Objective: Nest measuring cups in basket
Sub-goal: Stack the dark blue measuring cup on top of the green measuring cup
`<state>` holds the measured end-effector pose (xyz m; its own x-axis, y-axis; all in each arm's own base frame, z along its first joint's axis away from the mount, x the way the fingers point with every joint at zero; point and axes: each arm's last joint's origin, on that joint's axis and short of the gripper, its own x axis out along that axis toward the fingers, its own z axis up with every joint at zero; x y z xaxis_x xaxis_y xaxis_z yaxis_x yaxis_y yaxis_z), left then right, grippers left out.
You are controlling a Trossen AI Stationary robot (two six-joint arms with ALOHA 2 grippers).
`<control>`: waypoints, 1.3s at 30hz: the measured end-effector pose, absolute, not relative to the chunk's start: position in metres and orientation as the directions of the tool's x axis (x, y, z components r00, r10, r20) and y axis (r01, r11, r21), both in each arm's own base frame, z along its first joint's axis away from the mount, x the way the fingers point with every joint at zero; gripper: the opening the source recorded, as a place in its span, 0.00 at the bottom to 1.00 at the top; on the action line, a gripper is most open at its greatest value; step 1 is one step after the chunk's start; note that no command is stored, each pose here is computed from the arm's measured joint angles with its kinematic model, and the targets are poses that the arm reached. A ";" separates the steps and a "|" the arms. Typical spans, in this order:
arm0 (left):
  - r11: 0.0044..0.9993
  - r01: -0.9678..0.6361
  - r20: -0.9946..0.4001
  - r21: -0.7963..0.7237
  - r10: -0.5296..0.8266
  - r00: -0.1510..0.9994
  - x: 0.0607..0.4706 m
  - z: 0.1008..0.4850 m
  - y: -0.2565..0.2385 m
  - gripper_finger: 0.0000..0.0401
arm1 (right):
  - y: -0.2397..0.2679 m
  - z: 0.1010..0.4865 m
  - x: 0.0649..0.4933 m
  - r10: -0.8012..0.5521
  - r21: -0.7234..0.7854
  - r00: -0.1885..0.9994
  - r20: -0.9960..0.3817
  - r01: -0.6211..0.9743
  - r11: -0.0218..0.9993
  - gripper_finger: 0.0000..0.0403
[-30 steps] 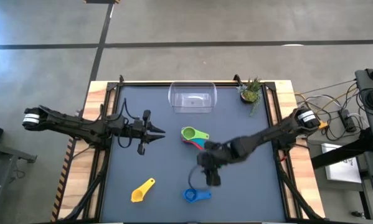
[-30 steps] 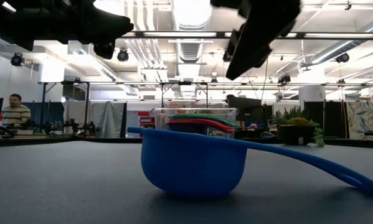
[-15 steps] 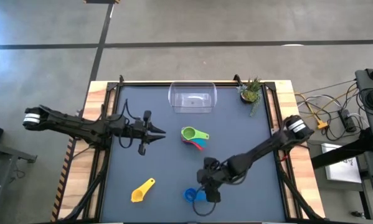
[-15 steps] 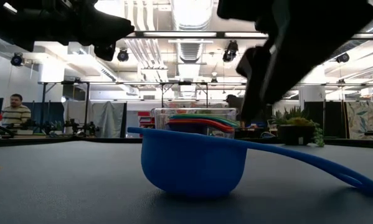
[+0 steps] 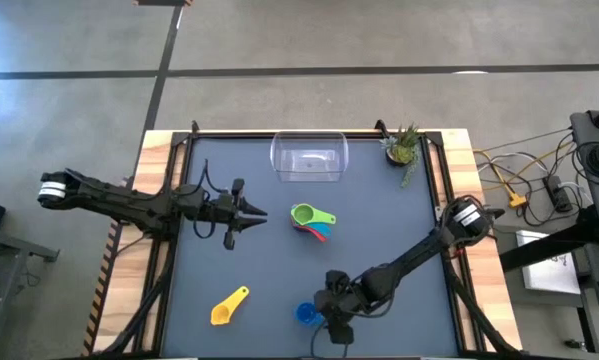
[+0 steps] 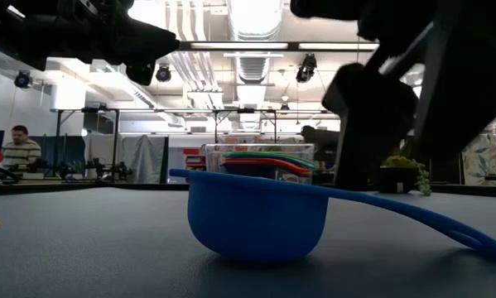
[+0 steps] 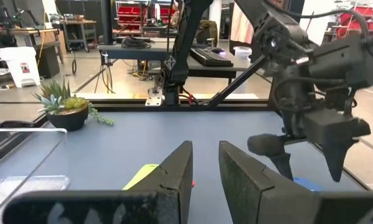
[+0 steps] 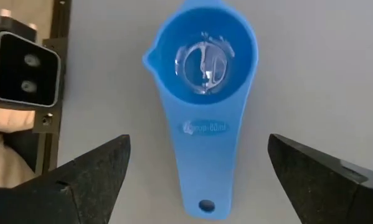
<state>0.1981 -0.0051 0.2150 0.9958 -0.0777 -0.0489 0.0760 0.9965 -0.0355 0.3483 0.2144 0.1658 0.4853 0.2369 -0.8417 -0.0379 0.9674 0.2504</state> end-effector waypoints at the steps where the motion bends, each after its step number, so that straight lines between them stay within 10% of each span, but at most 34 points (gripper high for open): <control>1: 0.996 0.076 -0.047 -0.036 -0.078 0.996 0.198 0.215 -0.005 0.15 | 0.215 0.163 0.349 0.234 0.254 0.481 -0.845 -0.023 0.967 0.91; 12: 0.996 0.076 -0.047 -0.050 -0.078 0.996 0.198 0.215 -0.005 0.15 | 0.215 0.142 0.352 0.178 0.208 0.437 -0.882 0.021 0.978 0.84; 25: 0.996 0.076 -0.051 -0.048 -0.078 0.996 0.198 0.215 -0.005 0.15 | 0.209 0.147 0.353 0.124 0.126 0.393 -0.911 -0.022 0.992 0.31; 39: 0.996 0.075 -0.063 -0.039 -0.077 0.995 0.198 0.214 -0.005 0.15 | 0.165 0.185 0.354 -0.035 -0.015 0.426 -0.904 0.050 0.999 0.31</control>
